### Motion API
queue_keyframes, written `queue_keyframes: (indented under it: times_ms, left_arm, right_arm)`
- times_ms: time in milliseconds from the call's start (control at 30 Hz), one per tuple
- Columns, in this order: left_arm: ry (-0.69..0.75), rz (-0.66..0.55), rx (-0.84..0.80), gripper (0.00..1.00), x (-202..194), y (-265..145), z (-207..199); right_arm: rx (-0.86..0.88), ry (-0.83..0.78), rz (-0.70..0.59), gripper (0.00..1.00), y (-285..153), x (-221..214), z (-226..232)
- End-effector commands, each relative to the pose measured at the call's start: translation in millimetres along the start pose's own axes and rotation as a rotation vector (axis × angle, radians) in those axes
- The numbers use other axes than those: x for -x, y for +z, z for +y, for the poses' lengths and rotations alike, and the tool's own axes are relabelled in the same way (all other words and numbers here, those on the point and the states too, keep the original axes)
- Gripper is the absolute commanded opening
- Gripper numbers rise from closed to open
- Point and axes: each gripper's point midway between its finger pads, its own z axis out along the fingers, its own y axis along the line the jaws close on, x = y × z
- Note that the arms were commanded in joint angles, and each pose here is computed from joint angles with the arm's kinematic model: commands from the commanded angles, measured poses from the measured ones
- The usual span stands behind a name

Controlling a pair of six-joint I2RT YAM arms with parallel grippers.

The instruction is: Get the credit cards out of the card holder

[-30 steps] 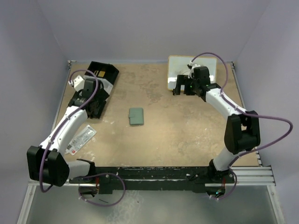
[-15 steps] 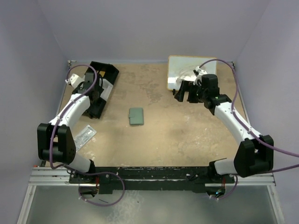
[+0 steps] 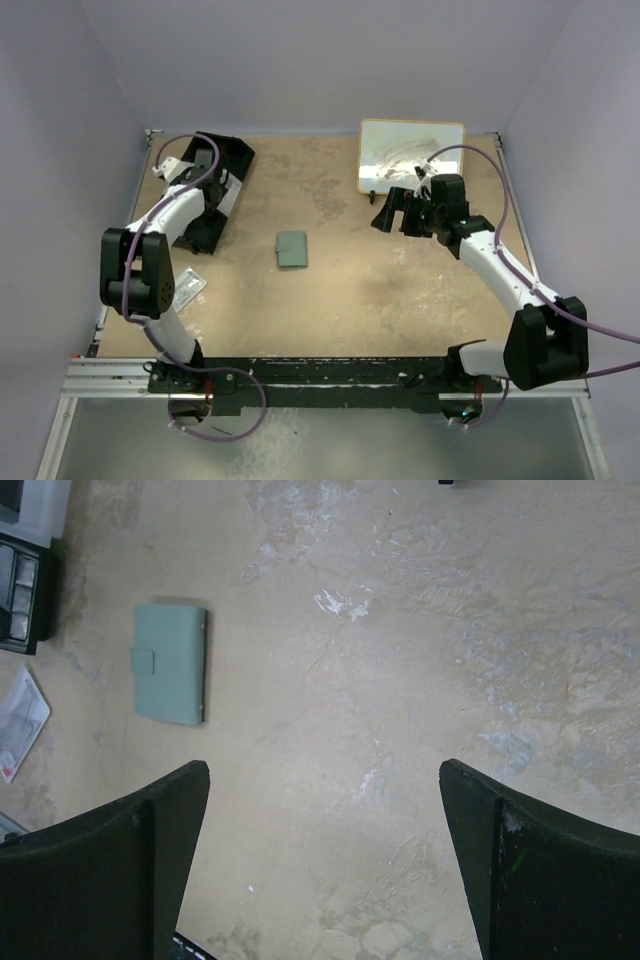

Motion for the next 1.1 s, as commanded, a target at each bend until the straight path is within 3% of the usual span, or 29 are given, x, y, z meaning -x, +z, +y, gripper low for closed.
queue_keyframes:
  times_ms: [0,200,667,1067]
  left_arm:
    - [-0.040,-0.012,-0.035,0.64,9,8,-18]
    - [-0.009,-0.011,-0.018,0.64,8,20,-15]
    - [0.085,0.034,-0.035,0.37,-5,20,-6]
    - [0.161,0.076,-0.121,0.26,-12,-7,6]
  right_arm:
    - [0.068,-0.010,-0.043,1.00,-10,14,18]
    - [0.079,-0.003,-0.023,1.00,-5,11,19]
    - [0.088,0.016,0.002,1.00,4,5,17]
    - [0.107,0.046,0.028,1.00,14,-5,17]
